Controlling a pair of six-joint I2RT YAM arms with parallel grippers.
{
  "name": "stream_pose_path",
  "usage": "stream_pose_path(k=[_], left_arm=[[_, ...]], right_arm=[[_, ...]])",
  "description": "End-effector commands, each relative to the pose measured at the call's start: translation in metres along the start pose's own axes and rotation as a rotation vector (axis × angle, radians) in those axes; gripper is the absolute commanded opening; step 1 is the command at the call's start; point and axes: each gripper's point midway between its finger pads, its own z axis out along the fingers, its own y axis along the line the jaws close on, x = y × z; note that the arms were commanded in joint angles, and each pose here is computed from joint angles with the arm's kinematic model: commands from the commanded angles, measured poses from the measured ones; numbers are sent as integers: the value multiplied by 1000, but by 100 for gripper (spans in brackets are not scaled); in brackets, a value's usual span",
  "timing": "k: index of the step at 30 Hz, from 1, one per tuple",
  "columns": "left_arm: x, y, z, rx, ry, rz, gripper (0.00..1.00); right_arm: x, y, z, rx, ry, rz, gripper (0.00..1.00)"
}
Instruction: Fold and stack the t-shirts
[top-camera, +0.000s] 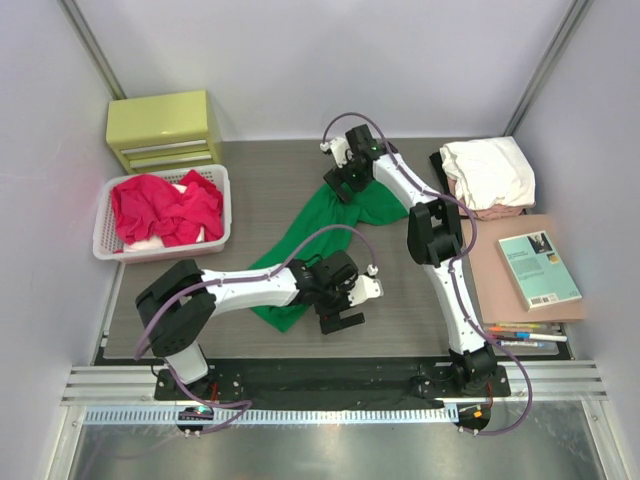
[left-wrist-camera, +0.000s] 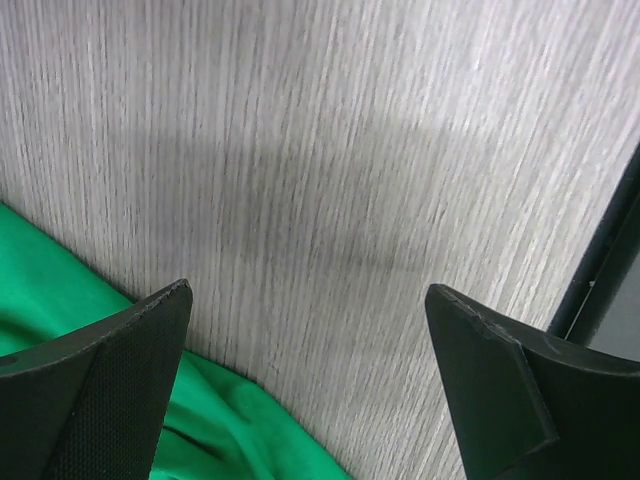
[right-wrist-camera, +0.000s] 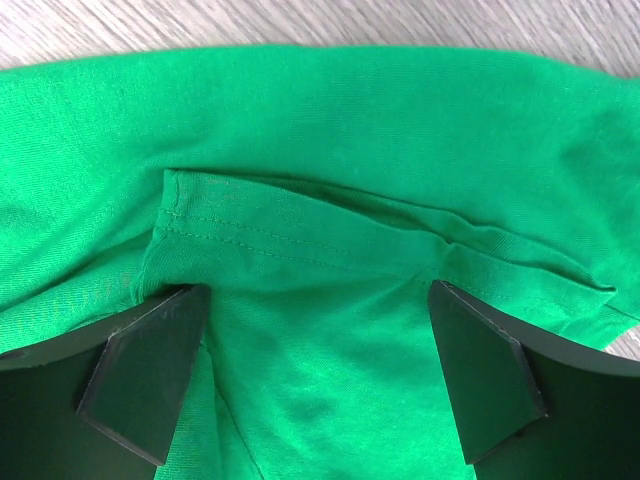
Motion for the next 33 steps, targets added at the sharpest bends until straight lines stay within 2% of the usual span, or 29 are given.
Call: stream_pose_path(k=[1,3,6,10,16,22,27,33], left_arm=[[-16,4,-9,-17,-58,1,100],[-23,11,-16,-50,-78,20,100],[-29,41,-35,-211,-94,48,100],[-25,74,-63,-289,-127,-28,100],[16,121,-85,-376,-96,-151,100],[50,124,-78,-331,-26,-242,100],[63,104,-65,-207,-1,-292,100],[90,86,-33,-87,99,-359,100]], right_arm=[[61,30,25,-84,188,-6,100],[61,32,22,-83,190,-3,100],[62,34,17,-92,188,0,100],[65,34,16,-88,184,6,100],[67,39,18,-108,180,23,100],[69,41,18,-111,182,22,100],[72,40,19,-106,188,14,100],[71,47,19,-139,175,30,100]])
